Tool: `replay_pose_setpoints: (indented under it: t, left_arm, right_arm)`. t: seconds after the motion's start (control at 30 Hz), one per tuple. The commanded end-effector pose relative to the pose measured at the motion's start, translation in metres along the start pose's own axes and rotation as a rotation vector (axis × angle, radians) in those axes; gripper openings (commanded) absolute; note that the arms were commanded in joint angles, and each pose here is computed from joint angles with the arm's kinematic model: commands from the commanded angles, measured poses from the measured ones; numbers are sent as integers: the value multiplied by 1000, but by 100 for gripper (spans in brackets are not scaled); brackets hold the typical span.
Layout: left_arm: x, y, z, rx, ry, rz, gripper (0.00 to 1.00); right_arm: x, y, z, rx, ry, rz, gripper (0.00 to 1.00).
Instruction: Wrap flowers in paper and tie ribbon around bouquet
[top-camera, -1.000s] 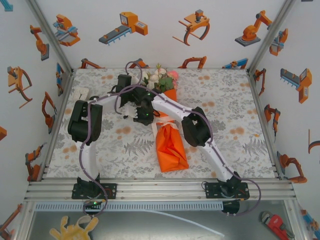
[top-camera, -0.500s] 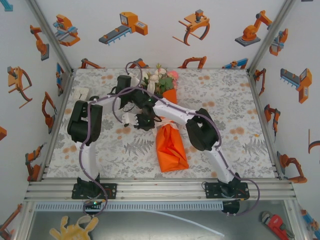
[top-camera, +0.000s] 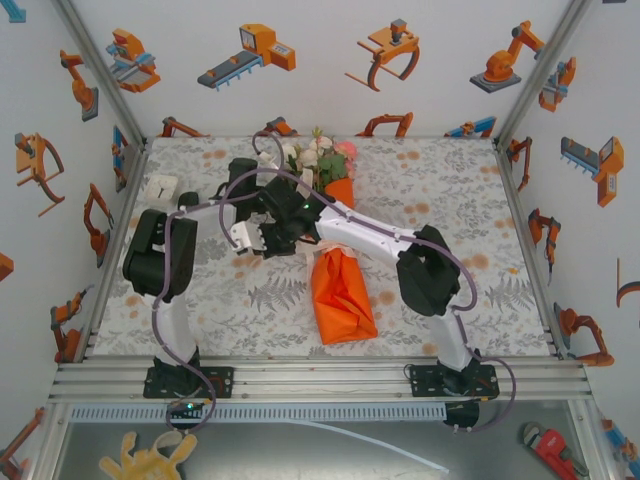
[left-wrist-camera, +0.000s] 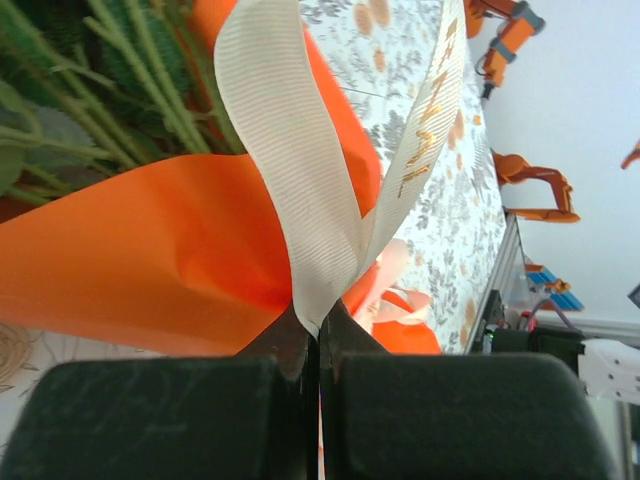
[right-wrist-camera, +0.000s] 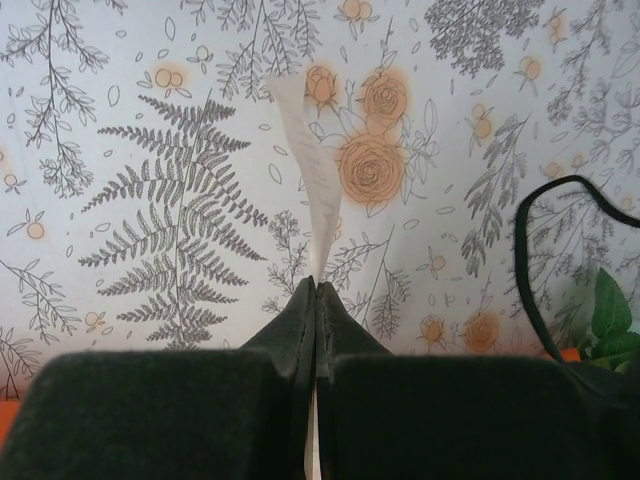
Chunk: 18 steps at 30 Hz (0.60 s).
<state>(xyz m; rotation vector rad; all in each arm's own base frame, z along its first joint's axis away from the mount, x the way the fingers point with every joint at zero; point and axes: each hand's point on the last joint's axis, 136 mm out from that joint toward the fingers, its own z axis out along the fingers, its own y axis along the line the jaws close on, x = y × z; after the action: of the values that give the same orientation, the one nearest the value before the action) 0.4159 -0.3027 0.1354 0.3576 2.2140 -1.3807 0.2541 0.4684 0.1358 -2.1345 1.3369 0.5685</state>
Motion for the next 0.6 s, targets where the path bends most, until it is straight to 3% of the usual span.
replay_pose_setpoints:
  t: [0.0, 0.57]
  left_arm:
    - [-18, -53, -15, 133, -36, 112, 0]
    - [41, -64, -25, 48, 118, 162, 0]
  right_arm:
    - [5, 4, 0, -2, 4, 8, 0]
    - [-80, -26, -64, 287, -339, -200, 0]
